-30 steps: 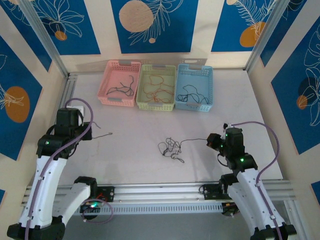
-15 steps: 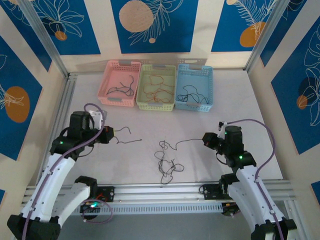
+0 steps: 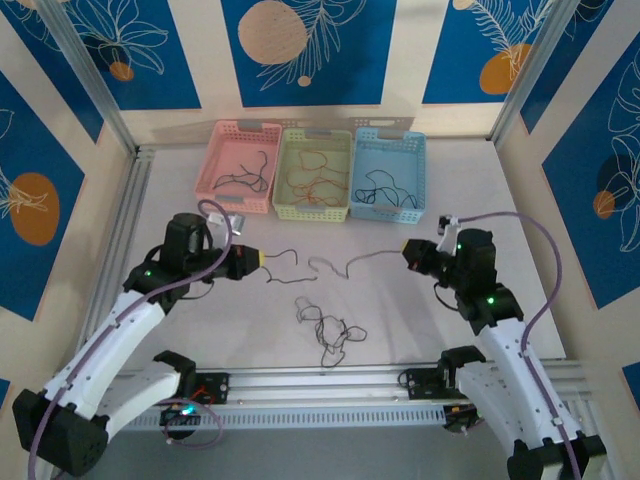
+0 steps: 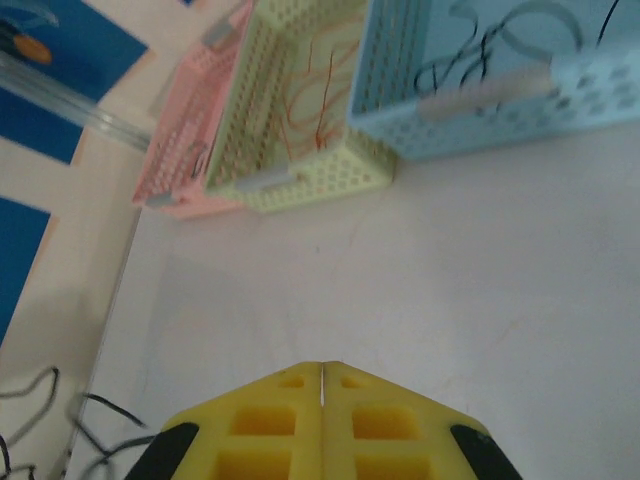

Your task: Untangle the cables

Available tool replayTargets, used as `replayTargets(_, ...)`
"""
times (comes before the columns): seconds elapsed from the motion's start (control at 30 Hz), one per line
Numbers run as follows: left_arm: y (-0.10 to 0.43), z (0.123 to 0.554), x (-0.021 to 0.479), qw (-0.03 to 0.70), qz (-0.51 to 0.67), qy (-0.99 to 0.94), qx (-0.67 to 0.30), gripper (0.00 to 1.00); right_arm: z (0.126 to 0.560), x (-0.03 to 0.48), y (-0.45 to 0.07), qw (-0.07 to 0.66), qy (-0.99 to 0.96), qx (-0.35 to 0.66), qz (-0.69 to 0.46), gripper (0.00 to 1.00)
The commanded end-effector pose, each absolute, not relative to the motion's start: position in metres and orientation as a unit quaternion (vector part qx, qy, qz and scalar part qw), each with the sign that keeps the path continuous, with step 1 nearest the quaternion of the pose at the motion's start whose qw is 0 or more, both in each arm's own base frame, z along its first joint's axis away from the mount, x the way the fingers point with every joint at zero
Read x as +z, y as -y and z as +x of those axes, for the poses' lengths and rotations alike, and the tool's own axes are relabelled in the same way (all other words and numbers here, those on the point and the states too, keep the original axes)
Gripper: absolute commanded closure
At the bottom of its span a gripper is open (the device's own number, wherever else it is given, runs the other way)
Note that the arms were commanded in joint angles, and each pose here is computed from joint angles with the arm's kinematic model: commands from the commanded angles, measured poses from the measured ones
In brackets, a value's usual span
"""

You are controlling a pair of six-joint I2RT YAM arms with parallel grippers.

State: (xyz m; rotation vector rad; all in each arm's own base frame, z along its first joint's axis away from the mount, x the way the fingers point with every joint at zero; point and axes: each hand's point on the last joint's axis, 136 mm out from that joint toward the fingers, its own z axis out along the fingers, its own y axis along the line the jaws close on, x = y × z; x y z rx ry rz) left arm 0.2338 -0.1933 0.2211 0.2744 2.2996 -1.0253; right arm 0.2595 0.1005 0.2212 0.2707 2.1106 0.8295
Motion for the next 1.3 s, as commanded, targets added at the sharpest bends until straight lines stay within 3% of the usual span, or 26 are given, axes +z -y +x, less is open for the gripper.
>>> replayTargets(0.0,0.213,0.254,0.267,0.344,0.113,-0.828,-0.428,1.00,0.268,0.235,-0.074,0.442,-0.845,0.269,0.134,1.00)
replayTargets(0.17,0.235,0.281,0.287,0.353,0.128,-0.819,-0.434,1.00,0.270,0.224,-0.066,0.428,-0.849,0.272,0.149,1.00)
replayTargets(0.37,0.277,0.317,0.301,0.362,0.159,-0.807,-0.439,1.00,0.256,0.161,-0.059,0.369,-0.879,0.244,0.177,1.00)
replayTargets(0.6,0.325,0.398,0.294,0.380,0.153,-0.817,-0.407,1.00,0.240,0.108,-0.060,0.324,-0.891,0.242,0.205,1.00)
replayTargets(1.0,0.415,0.517,0.243,0.367,0.145,-0.821,-0.413,1.00,0.237,0.101,-0.067,0.322,-0.887,0.263,0.202,1.00)
replayTargets(1.27,0.450,0.540,0.196,0.358,0.161,-0.828,-0.400,0.82,0.237,0.102,-0.067,0.323,-0.886,0.264,0.201,1.00)
